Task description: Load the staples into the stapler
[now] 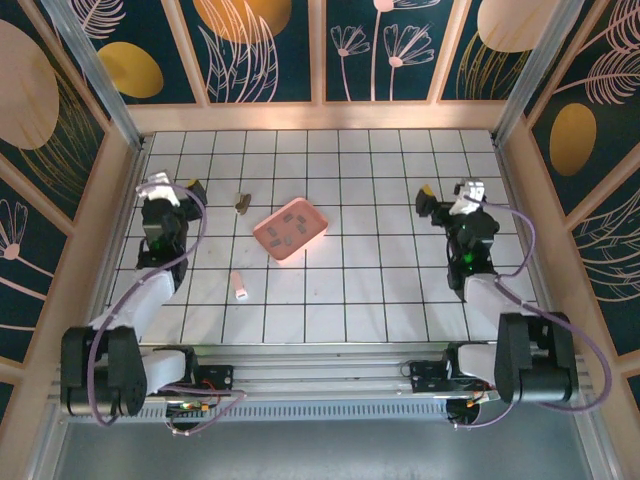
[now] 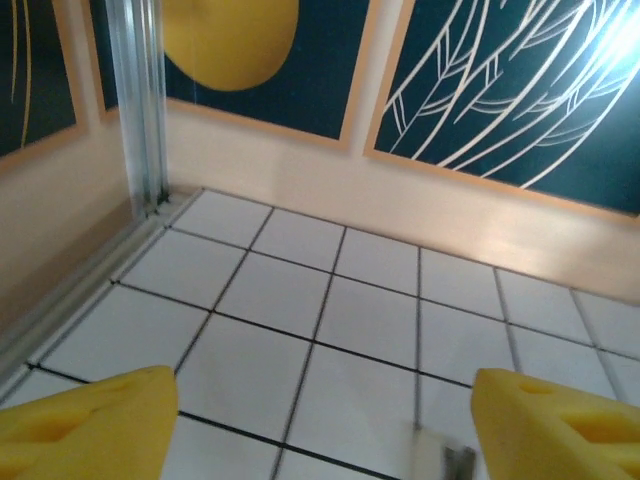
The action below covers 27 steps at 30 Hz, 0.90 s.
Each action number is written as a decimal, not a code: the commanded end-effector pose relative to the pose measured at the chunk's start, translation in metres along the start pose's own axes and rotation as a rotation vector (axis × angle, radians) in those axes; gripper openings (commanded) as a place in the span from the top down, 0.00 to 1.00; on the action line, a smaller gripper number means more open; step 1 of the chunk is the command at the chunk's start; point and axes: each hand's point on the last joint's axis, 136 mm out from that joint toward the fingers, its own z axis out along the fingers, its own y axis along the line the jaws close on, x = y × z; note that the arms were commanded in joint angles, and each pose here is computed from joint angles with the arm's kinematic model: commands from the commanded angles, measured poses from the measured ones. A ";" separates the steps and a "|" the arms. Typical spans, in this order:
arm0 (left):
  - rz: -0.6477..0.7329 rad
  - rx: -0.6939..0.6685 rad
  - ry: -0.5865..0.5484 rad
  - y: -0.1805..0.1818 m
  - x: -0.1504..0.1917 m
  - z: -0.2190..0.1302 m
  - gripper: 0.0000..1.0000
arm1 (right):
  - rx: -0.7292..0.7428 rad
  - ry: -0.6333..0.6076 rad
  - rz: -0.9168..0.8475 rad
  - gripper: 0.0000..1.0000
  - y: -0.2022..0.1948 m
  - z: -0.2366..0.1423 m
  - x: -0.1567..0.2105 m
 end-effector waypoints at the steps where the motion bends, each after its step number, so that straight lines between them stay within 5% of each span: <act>1: -0.133 -0.089 0.374 0.007 0.059 -0.025 0.27 | -0.079 0.210 0.057 0.01 0.040 0.000 0.028; 10: -0.345 -0.114 0.907 -0.029 0.166 -0.098 0.39 | -0.222 0.513 0.245 0.01 0.139 -0.008 0.083; 27: -0.260 -0.106 1.123 -0.030 0.224 -0.125 0.43 | -0.352 0.643 0.241 0.01 0.209 -0.016 0.126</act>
